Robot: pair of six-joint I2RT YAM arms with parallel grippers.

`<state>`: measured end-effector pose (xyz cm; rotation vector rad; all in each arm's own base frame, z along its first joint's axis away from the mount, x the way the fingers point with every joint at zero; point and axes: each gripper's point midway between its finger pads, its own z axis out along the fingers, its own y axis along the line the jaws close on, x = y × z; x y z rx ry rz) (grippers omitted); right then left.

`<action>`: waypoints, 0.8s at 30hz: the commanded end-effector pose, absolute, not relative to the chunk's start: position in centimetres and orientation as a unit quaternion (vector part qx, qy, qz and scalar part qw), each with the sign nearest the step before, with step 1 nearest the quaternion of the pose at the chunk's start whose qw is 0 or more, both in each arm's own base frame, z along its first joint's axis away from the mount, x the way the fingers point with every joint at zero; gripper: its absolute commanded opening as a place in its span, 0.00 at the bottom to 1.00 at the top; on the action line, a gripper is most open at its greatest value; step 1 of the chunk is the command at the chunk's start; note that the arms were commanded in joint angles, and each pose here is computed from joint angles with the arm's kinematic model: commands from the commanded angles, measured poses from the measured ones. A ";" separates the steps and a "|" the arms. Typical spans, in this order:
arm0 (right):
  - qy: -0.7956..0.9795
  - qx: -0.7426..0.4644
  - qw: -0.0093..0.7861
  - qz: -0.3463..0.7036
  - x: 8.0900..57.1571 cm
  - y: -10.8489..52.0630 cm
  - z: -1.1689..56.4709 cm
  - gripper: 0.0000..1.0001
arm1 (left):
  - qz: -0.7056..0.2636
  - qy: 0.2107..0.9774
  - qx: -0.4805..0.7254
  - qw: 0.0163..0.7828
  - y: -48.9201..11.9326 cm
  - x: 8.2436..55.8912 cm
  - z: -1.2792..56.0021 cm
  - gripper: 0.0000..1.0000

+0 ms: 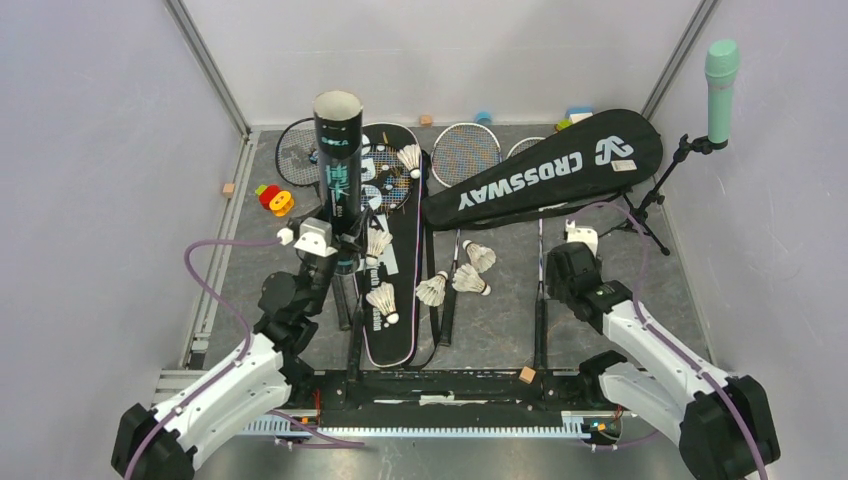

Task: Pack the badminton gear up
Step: Place the lid at the center of the board, then pick up the shuttlecock at the center of the board.

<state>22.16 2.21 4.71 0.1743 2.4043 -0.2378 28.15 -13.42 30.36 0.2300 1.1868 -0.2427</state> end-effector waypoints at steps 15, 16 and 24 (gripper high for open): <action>0.622 -0.554 0.541 0.112 21.4 29.6 15.7 0.98 | -0.138 0.561 0.062 0.814 -11.2 25.9 31.1 0.33; 0.620 -0.562 0.539 0.094 21.9 30.1 15.4 0.98 | -0.132 0.564 0.064 0.813 -11.2 26.0 30.9 0.33; 0.631 -0.571 0.524 0.037 25.1 33.1 13.3 0.94 | -0.130 0.567 0.088 0.809 -11.8 26.0 30.3 0.32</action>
